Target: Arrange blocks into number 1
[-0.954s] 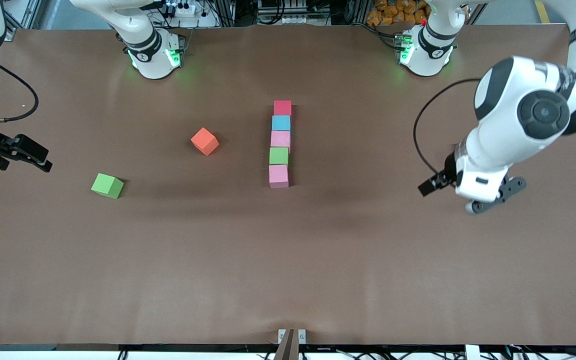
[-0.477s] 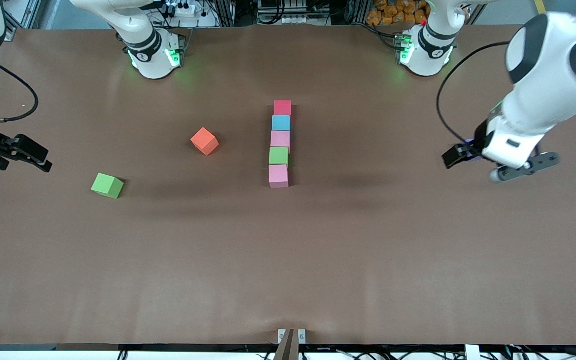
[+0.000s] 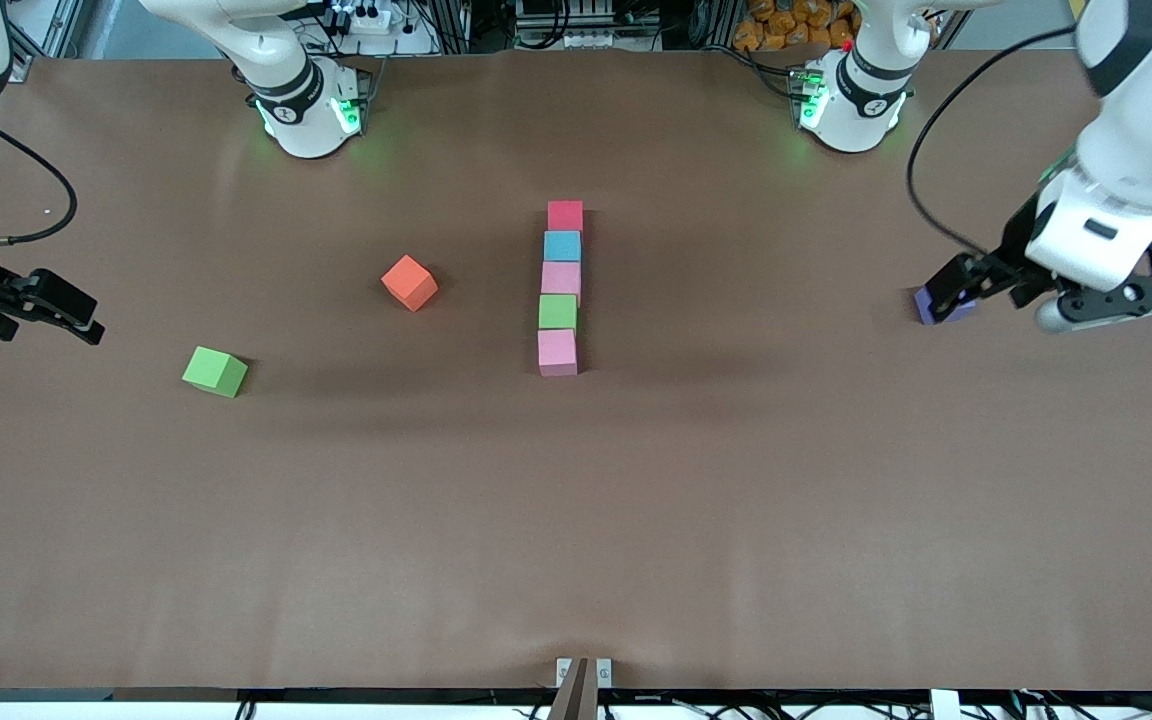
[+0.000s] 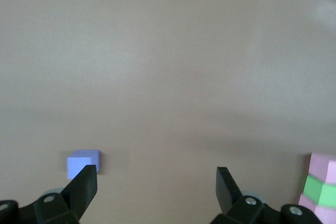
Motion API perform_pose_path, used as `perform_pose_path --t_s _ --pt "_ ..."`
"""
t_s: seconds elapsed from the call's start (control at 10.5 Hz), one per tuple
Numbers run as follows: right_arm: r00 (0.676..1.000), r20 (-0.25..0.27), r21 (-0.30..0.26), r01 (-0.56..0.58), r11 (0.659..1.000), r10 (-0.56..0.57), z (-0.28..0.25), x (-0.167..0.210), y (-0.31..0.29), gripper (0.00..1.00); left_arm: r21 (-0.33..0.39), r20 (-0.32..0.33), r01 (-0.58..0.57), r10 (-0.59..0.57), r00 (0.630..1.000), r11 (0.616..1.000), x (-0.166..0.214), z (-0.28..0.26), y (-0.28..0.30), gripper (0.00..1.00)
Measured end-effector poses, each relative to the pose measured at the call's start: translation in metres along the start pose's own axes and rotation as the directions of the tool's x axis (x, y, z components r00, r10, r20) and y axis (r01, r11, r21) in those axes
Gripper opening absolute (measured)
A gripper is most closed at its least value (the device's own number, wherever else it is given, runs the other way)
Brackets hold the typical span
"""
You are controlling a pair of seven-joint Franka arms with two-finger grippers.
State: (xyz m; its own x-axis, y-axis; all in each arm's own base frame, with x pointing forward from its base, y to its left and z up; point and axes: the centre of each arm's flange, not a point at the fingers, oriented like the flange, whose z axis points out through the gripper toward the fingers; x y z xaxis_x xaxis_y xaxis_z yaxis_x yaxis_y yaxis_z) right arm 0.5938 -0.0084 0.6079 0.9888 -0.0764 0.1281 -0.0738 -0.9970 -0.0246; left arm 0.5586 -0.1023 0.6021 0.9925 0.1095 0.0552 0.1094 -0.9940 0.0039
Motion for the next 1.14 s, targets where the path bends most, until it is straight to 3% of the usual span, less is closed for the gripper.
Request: perform_pose_path --t_s 0.29,0.57,1.14 --pt "1.0 0.001 0.0 0.0 1.0 0.0 0.0 0.0 0.0 1.0 0.02 0.071 -0.098 0.096 0.993 0.995 -0.026 -0.044 -0.007 1.0" --pt "1.0 0.001 0.0 -0.002 1.0 0.002 0.0 0.0 0.001 1.0 0.021 0.083 -0.136 0.133 0.988 0.991 -0.035 -0.068 -0.011 1.0" --pt "1.0 0.001 -0.001 -0.005 1.0 0.005 0.0 0.0 0.003 1.0 0.021 0.086 -0.137 0.134 0.987 0.99 -0.035 -0.068 -0.011 1.0"
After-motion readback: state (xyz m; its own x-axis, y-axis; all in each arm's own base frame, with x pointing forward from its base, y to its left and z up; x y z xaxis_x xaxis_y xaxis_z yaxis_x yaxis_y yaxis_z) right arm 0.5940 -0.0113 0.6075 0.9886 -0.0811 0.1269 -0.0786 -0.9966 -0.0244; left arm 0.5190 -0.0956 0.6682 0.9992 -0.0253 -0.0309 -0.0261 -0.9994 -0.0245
